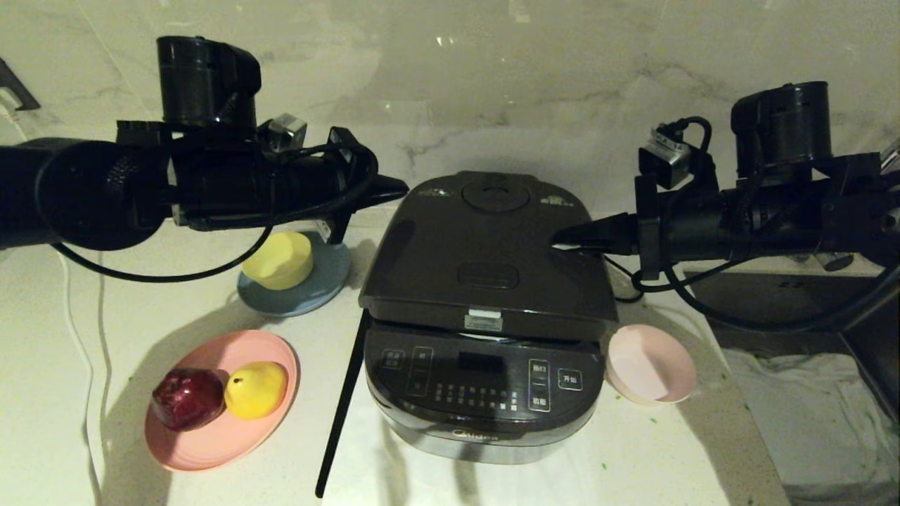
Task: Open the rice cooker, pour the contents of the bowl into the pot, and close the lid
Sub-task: Close the rice cooker
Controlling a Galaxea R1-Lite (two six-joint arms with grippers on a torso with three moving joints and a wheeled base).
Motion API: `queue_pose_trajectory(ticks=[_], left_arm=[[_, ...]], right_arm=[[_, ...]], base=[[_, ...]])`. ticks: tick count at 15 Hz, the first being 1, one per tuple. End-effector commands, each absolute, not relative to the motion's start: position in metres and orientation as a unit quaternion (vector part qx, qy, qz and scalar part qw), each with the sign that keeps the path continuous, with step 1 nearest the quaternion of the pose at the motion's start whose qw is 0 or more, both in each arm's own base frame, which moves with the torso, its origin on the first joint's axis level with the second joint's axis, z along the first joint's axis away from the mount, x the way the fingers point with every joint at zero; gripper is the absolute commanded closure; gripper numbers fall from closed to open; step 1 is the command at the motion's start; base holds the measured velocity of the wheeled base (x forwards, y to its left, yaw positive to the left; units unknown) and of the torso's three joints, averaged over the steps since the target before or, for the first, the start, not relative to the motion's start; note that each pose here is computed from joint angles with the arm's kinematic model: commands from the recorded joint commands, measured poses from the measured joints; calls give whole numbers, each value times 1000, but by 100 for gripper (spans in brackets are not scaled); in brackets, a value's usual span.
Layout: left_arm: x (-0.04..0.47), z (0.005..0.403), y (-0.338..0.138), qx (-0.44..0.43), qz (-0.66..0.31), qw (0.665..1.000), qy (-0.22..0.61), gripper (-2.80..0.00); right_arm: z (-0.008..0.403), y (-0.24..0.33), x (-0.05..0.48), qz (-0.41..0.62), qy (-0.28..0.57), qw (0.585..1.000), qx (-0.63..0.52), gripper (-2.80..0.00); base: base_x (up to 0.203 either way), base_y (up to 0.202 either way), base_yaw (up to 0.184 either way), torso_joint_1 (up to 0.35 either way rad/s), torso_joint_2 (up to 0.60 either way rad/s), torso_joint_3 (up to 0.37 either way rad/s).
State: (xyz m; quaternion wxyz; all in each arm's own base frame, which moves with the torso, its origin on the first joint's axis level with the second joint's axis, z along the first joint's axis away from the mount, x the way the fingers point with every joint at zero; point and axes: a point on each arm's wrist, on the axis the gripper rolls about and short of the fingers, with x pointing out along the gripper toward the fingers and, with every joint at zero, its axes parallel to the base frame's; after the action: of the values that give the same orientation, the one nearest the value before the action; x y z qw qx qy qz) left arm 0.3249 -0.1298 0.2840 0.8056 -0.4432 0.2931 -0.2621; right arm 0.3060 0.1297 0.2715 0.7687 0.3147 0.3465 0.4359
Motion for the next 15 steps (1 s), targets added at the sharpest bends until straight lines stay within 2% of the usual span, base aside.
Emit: queue_pose_trajectory(ticks=[1,7,12,15], left_arm=[[309,306,-127,-445,-285,806,268,0],[296,292,-136,-444,-290,792,302,0],[300,240,-142,-432,-255,779,375,0],[312,211,-147,-428,-237,776,399,0]], right_arm=[[282,128,300,445,333,770,313,0],[280,129,302,443,337,769,314,0],[266,130,308,433,356,764,318,0],[241,135,320,416,390,755,324,0]], base=[[0,0,0,0,0,0],[0,0,0,0,0,0],[0,0,0,0,0,0],[0,0,0,0,0,0]])
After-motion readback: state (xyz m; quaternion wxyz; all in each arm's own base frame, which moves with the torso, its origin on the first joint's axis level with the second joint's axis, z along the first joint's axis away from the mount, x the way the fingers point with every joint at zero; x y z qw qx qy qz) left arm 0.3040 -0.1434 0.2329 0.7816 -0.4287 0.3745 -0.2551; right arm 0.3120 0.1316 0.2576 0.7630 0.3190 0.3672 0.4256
